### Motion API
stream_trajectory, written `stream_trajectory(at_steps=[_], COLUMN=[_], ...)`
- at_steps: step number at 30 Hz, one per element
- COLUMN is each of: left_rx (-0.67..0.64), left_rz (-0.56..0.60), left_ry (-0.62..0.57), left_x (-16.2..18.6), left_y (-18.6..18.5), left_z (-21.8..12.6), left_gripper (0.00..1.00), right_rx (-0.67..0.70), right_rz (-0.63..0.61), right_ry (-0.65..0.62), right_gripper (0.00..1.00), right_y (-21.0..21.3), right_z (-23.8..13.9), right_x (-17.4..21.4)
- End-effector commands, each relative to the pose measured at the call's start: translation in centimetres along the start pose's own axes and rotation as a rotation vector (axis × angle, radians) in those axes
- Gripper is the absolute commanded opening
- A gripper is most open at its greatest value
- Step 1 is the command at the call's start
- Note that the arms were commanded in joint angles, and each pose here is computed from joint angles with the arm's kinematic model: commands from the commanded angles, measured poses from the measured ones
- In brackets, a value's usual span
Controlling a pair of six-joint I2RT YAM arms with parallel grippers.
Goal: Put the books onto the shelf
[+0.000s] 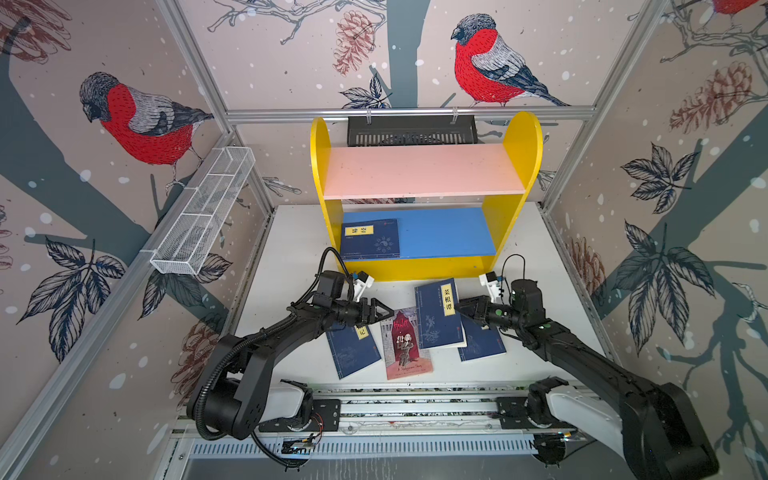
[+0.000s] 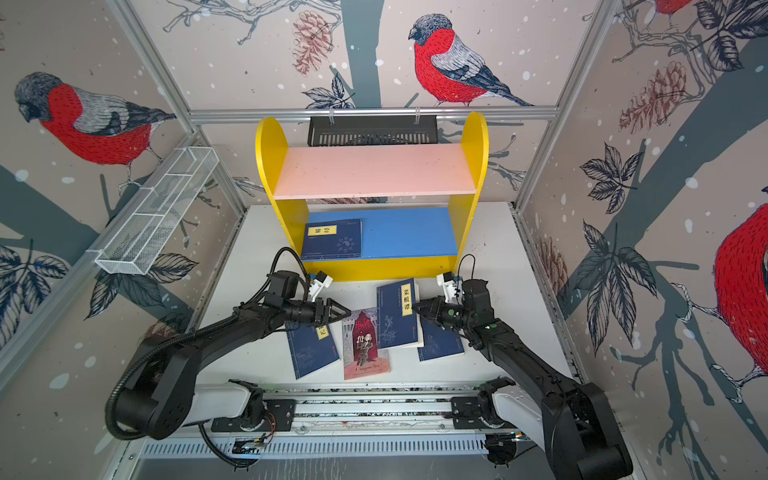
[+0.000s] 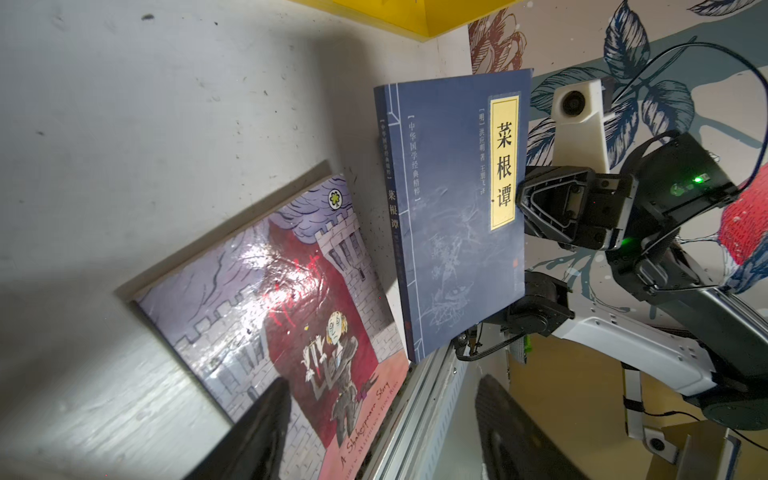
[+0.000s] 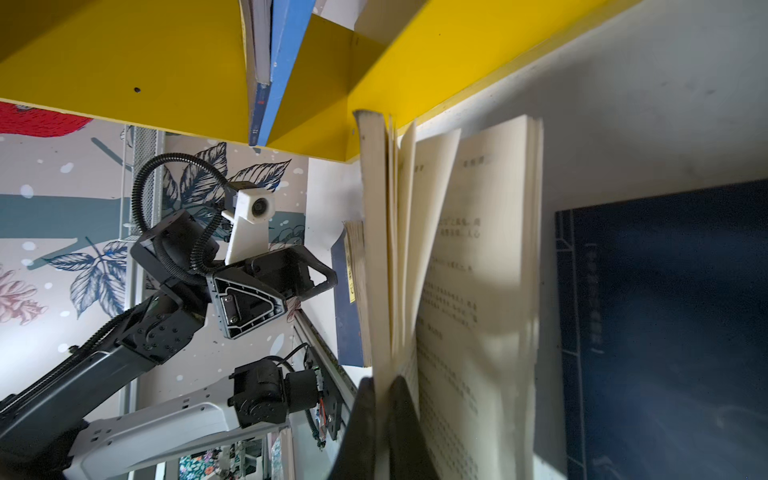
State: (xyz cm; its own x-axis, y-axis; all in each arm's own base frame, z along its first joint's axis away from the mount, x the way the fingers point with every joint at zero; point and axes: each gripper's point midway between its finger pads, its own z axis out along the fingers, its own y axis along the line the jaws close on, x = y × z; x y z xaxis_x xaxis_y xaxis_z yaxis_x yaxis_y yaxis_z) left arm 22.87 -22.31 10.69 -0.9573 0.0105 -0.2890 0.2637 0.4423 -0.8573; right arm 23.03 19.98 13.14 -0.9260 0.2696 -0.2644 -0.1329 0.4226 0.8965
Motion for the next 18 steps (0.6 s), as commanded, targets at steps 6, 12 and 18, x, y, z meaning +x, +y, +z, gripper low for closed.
stream_trajectory(at_steps=[6,12,18], left_rx=[0.158,0.239,0.228], left_rz=[0.019,-0.021,0.000], left_ry=[-0.007,0.014,0.027], left_x=[-0.3,-0.1,0.4], left_y=[-2.8,-4.1,-4.0], left_z=[-0.2,-0.2,0.1], left_gripper=[0.73,0.74,0.75], right_rx=[-0.189,-0.214,-0.266], right_rz=[-0.065,-0.094,-0.135], right_ry=[0.039,0.102,0.125], right_gripper=[0.00,0.00,0.00], right_y=[4.7,6.5,9.3], right_z=[0.2,1.4,2.1], right_x=[-0.1,1.3,2.2])
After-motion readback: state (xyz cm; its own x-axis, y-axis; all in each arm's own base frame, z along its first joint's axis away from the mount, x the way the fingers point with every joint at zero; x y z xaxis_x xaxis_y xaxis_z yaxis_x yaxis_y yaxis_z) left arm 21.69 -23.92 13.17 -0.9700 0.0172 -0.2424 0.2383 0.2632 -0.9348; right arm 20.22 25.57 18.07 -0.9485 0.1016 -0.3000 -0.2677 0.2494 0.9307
